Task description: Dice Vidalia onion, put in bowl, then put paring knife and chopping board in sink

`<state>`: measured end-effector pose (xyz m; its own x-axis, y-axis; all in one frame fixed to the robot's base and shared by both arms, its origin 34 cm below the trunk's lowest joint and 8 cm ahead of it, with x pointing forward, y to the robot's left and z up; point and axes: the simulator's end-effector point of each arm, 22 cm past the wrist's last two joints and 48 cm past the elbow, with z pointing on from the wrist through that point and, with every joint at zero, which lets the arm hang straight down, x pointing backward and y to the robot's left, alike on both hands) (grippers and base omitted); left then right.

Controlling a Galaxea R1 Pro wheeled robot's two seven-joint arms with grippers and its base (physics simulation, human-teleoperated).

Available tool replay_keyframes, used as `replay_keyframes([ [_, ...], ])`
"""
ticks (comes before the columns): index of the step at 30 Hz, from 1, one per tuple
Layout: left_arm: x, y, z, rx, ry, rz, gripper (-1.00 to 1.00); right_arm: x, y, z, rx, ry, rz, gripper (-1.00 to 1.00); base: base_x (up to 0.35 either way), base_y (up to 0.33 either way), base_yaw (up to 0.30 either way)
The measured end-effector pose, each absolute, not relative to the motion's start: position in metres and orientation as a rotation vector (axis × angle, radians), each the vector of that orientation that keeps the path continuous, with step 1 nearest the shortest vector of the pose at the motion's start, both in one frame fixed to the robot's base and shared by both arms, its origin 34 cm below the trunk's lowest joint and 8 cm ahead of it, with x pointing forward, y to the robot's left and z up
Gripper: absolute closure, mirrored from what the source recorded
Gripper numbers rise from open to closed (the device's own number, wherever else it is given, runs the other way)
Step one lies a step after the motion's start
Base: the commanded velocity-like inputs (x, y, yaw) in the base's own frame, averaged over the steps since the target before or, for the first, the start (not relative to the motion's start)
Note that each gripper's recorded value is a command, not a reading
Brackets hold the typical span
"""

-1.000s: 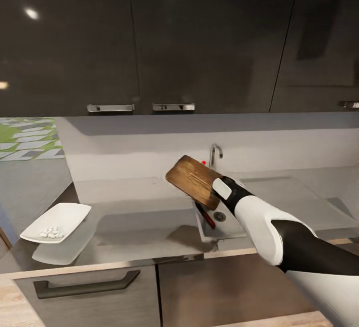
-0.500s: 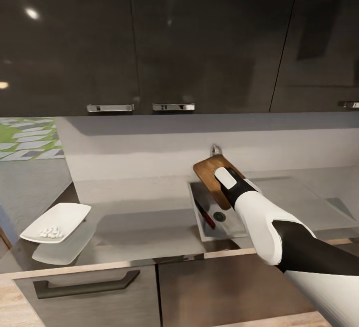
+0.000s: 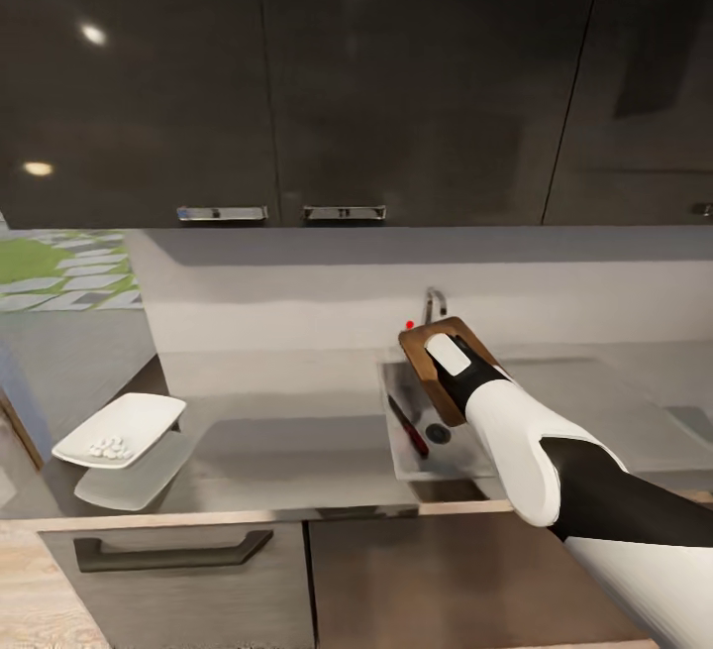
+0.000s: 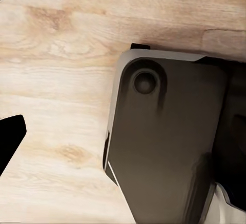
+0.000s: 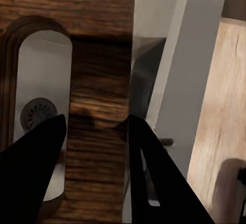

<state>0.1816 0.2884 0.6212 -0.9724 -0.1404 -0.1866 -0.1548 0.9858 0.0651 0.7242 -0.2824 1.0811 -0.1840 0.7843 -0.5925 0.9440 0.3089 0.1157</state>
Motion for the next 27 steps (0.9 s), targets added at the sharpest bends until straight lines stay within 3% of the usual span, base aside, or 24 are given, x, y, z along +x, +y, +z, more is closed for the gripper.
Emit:
replay_keyframes([
  [7,0.182,0.284,0.621,-0.221,2.949,0.11,-1.0,0.724,-0.282,1.079,1.525,2.027,-0.37,1.0,0.0,-0.004,0.201],
  [27,0.182,0.284,0.621,-0.222,2.949,0.111,-1.0,0.709,-0.235,1.025,1.616,2.191,-0.201,1.0,0.002,-0.004,0.005],
])
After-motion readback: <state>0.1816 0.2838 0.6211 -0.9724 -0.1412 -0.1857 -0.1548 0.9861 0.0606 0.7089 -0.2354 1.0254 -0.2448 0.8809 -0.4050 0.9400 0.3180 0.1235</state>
